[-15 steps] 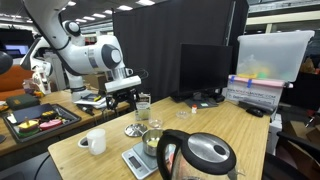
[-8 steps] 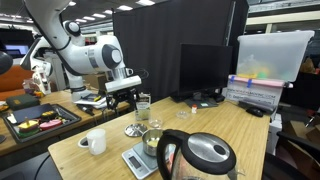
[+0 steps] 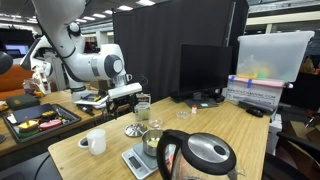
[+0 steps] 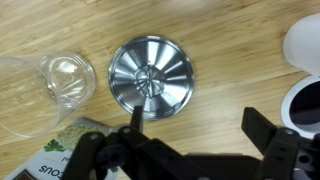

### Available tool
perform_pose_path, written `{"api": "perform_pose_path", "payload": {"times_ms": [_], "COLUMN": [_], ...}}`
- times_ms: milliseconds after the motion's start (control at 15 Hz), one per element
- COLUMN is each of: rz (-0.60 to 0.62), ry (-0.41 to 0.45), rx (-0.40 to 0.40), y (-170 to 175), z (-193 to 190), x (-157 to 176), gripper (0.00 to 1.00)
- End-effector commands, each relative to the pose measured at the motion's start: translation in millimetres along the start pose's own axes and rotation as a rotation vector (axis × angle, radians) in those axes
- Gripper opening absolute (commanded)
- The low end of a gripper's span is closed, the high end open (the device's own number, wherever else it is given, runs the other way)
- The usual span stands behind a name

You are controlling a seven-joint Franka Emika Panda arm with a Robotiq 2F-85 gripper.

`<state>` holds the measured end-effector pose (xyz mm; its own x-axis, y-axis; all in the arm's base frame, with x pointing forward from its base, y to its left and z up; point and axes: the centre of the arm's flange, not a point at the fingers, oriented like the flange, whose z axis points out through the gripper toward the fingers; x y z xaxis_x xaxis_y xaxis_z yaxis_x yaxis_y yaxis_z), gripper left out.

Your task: Put the silver pot on the scale, pour the contents in the white mug into the silver pot, put the silver lid on the pot

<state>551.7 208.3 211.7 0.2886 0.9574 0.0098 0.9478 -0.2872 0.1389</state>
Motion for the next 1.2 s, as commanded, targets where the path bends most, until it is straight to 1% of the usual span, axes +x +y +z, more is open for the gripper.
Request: {"api": "perform_pose_path", "payload": {"times_ms": [0,200,333,667,867,1133], "rz": [-0.057,-0.090,-0.114,-0.186,-0.213,-0.220], "ry": [0.018,0.019,0.024,0.006,-0.008,-0.011], "rx": [-0.018,-0.021,-0.008,0.035,0.038,0.035], "y": [28.0,44.0,48.7,48.1,49.1,54.3], "z": [17.9,30.3,37.0,57.6,67.2,71.1], "x": [6.0,8.2,10.8,9.4,8.3,9.3], "gripper": [1.00,1.00,1.00,1.00,1.00,1.00]}}
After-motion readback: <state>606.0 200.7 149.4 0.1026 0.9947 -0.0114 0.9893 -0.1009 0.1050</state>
